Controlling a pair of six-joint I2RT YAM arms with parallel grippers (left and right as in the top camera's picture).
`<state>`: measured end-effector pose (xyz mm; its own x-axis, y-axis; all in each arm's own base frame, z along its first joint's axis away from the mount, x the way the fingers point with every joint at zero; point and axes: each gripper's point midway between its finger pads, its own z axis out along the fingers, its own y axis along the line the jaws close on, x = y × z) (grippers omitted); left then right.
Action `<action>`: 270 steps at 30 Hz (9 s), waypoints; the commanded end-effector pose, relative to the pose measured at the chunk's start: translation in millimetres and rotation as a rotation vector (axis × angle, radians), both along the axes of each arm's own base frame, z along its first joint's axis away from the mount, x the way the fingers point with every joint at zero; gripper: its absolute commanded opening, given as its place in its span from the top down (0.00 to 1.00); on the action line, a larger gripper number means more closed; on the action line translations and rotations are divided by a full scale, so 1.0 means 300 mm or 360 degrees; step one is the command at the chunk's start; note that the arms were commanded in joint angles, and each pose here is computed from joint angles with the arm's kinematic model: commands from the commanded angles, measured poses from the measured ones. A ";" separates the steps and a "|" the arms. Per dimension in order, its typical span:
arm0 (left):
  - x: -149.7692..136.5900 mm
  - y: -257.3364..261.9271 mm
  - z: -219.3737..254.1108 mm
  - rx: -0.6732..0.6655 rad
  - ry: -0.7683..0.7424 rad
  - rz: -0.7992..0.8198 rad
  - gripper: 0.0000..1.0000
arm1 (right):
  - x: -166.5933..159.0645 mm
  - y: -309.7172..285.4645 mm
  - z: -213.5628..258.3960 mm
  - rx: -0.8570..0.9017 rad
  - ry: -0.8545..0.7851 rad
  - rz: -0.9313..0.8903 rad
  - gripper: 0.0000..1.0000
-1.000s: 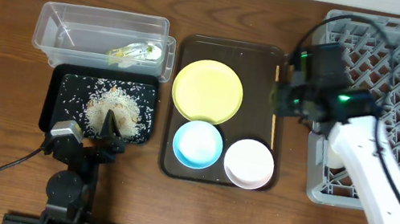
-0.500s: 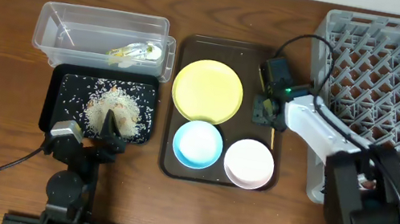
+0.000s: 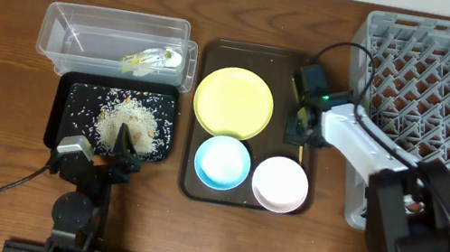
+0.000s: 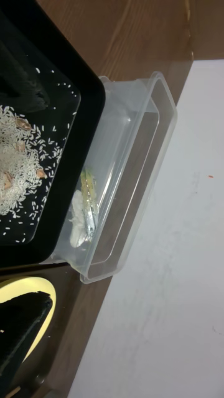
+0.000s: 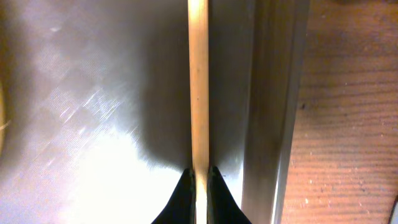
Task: Sort waste into correct bins and load items into the dishwasher rack
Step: 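Place the chopsticks into the dish rack with the right gripper, then grasp the white-pink bowl on the brown tray with the right gripper, then set the white-pink bowl upright-tilted in the dish rack, release, then reach the right gripper to the blue bowl and grasp its rim, then place the blue bowl into the dish rack with the right gripper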
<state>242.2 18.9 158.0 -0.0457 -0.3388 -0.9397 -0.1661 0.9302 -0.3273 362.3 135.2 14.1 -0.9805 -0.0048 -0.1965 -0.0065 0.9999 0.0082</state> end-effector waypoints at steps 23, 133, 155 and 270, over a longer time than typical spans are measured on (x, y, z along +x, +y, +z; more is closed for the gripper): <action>0.002 0.004 -0.062 0.0024 0.0074 0.0006 0.05 | 0.288 -0.460 0.328 -0.0078 -0.0530 0.0025 0.78; 0.002 0.004 -0.062 0.0024 0.0075 0.0006 0.05 | 0.008 -0.731 0.588 -0.1790 -0.0776 -0.0693 0.99; 0.002 0.004 -0.062 0.0024 0.0074 0.0006 0.05 | 0.053 -0.779 0.610 -0.1885 -0.0688 -0.0584 0.99; 0.002 0.004 -0.062 0.0024 0.0074 0.0006 0.05 | -0.252 -0.886 0.981 -0.1791 -0.1032 -0.1122 0.99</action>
<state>242.4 18.4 157.8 -0.0464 -0.3365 -0.9405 -0.1629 0.9315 -0.3253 295.0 -103.1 303.3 -0.5336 -0.0067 -0.8457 0.7613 0.4318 -0.4837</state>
